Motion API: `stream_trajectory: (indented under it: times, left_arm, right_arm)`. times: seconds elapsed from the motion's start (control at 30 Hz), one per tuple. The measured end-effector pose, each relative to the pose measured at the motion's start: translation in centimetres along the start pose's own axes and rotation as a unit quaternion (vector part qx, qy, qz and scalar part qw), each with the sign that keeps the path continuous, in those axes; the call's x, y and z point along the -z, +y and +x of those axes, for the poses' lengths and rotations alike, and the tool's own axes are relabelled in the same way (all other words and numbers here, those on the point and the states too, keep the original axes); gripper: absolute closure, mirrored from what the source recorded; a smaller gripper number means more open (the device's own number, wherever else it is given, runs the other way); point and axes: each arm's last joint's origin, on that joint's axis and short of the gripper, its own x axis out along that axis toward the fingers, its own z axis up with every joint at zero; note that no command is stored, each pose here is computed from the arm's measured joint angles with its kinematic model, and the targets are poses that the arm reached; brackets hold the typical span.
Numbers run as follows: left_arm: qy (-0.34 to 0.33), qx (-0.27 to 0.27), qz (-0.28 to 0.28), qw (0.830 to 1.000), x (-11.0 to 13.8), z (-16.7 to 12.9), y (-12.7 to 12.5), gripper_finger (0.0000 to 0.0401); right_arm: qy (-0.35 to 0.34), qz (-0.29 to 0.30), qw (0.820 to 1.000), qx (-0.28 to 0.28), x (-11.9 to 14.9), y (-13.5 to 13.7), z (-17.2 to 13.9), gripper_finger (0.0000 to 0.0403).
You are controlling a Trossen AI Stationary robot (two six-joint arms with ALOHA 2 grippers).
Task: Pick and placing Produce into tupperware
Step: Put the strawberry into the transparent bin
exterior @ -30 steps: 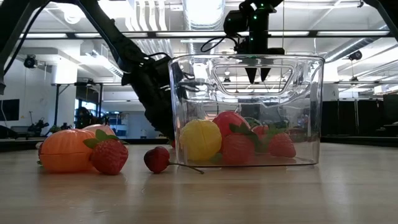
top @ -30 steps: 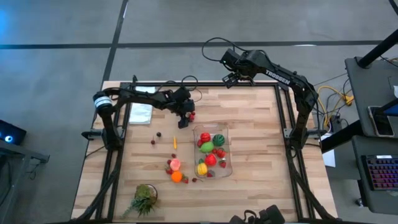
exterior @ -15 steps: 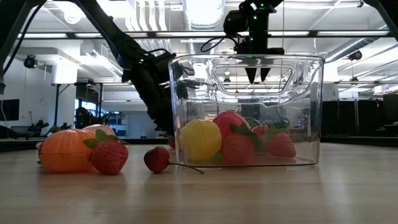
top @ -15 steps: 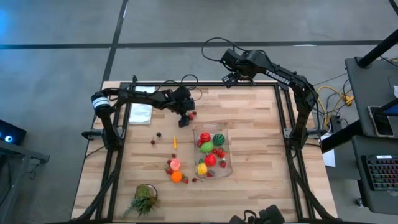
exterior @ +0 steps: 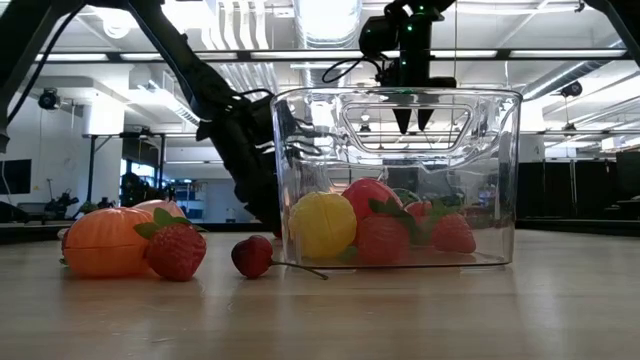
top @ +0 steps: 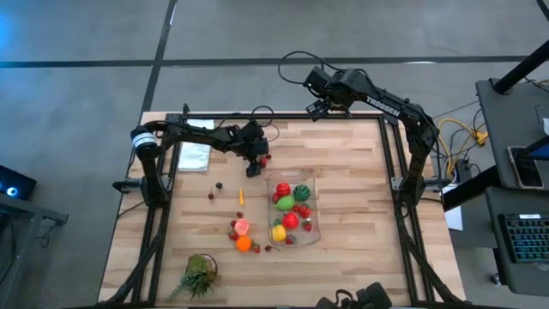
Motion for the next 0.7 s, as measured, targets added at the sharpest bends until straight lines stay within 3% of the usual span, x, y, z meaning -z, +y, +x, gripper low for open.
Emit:
stream_trajectory:
  times: [0.37, 0.7]
  left_arm:
    - [0.000, 0.002, 0.000, 1.000, 0.01, 0.06, -0.02, 0.0216]
    - [0.008, 0.003, -0.002, 1.000, 0.08, -0.08, -0.06, 0.0253]
  right_arm:
    - [0.000, 0.000, 1.000, 0.000, -0.01, 0.00, 0.00, 0.0174]
    - [0.000, -0.001, 1.000, 0.000, -0.01, 0.00, 0.00, 0.0174]
